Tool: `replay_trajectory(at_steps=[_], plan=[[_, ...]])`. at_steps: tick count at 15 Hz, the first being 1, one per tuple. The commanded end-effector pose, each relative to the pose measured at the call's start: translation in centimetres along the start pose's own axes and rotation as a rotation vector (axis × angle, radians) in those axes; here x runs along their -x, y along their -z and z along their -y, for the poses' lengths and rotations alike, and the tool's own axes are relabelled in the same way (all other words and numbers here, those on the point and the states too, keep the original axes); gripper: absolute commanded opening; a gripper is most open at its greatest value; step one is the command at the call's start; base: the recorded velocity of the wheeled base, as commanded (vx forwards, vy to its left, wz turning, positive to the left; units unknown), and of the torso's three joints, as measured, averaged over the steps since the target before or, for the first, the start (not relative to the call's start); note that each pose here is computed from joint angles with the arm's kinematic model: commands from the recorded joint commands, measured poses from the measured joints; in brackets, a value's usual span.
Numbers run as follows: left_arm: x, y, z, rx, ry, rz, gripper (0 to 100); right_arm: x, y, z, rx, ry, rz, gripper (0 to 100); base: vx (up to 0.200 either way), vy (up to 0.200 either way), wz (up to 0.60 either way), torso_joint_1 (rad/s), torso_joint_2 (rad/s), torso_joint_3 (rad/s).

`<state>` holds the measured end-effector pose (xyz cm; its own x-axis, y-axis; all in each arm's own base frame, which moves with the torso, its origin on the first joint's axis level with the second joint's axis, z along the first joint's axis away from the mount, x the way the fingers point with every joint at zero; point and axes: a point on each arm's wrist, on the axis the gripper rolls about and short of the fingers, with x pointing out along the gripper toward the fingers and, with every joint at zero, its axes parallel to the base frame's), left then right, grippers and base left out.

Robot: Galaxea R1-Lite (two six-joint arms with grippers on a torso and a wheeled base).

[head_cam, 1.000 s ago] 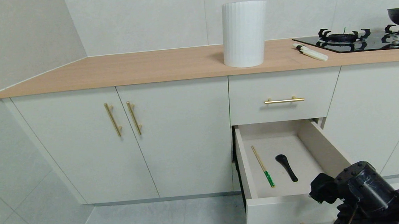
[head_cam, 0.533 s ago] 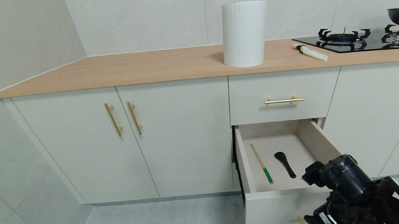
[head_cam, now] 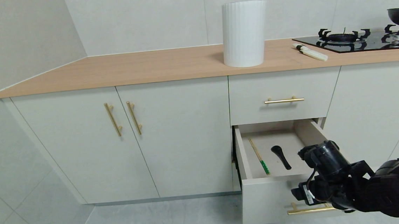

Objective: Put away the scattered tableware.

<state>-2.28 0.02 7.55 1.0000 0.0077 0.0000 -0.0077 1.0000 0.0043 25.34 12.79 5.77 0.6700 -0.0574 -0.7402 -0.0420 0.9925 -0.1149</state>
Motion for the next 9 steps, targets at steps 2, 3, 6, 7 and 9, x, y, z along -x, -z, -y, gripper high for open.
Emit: replay_trajectory(at_steps=[2,3,6,7,9], plan=[[0.0,0.0,0.0,0.0,0.0,-0.002,100,-1.2,-0.6,-0.1,-0.036,0.005,0.03,100,0.0,0.0,0.0,0.0,0.0,0.0],[0.0,0.0,0.0,0.001,0.0,-0.002,100,-1.4,-0.7,0.0,-0.043,0.005,0.038,100,0.0,0.0,0.0,0.0,0.0,0.0],[0.0,0.0,0.0,0.001,0.0,-0.002,100,-3.5,-1.1,0.4,-0.118,0.017,0.101,100,0.0,0.0,0.0,0.0,0.0,0.0],[0.0,0.0,0.0,0.001,0.0,-0.002,100,-4.2,-1.3,0.6,-0.138,0.02,0.131,100,0.0,0.0,0.0,0.0,0.0,0.0],[0.0,0.0,0.0,0.001,0.0,-0.002,100,-5.3,-1.6,0.8,-0.176,0.02,0.191,100,0.0,0.0,0.0,0.0,0.0,0.0]])
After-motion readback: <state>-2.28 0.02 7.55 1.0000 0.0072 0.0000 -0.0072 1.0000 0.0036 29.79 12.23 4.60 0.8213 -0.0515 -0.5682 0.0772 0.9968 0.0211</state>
